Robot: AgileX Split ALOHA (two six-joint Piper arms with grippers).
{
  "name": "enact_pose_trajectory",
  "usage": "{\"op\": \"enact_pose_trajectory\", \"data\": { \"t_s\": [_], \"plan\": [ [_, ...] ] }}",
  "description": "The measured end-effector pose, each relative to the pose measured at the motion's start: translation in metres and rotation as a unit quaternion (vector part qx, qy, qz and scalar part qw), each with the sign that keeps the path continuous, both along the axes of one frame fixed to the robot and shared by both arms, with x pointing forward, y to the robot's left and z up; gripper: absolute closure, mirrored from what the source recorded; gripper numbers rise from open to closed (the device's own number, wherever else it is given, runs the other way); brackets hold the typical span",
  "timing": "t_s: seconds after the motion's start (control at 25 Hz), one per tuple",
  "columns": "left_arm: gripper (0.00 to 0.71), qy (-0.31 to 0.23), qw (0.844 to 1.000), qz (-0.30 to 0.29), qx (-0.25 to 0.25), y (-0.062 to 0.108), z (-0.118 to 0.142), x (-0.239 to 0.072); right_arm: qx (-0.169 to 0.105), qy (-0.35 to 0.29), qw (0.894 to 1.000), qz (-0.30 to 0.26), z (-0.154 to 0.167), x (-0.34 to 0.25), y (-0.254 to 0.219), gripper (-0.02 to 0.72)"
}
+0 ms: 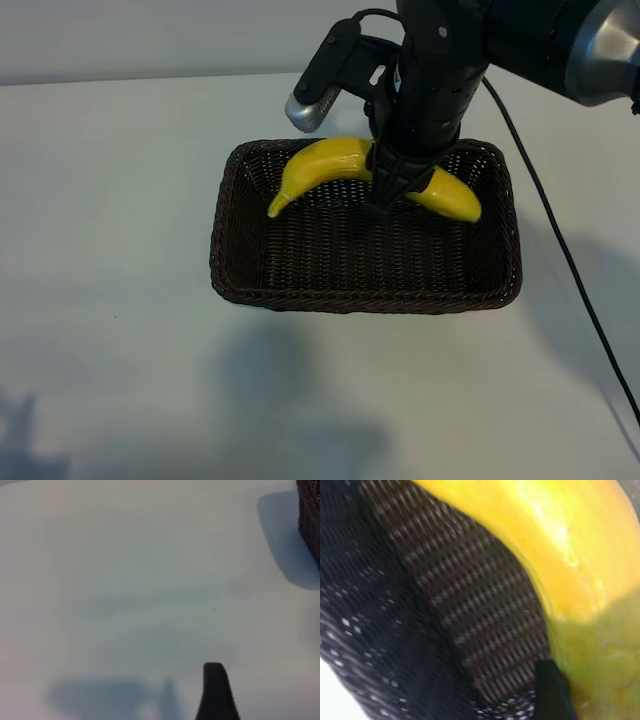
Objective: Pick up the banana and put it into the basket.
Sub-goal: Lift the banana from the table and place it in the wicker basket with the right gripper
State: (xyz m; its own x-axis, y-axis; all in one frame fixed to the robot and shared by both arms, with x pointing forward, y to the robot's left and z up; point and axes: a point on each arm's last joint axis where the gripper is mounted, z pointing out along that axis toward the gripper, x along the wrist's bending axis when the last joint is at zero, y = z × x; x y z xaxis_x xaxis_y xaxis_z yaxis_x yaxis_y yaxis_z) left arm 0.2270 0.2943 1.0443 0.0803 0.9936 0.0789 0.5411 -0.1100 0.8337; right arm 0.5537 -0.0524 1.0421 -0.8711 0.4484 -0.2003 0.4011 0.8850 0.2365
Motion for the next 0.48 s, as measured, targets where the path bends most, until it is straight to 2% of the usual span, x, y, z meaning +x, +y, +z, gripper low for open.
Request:
{"op": "enact_pose_trajectory", "data": {
  "t_s": [0.12, 0.36, 0.48],
  "plan": [
    [0.192, 0.0, 1.0, 0.0, 0.0, 0.0, 0.0, 0.0, -0.002, -0.009, 1.0, 0.01, 0.0, 0.001, 0.0, 0.284],
    [0.192, 0.0, 1.0, 0.0, 0.0, 0.0, 0.0, 0.0, 0.03, -0.018, 0.999, 0.012, -0.002, 0.005, 0.007, 0.284],
    [0.192, 0.0, 1.0, 0.0, 0.0, 0.0, 0.0, 0.0, 0.028, -0.012, 0.999, 0.013, -0.014, 0.009, 0.011, 0.284]
  ]
}}
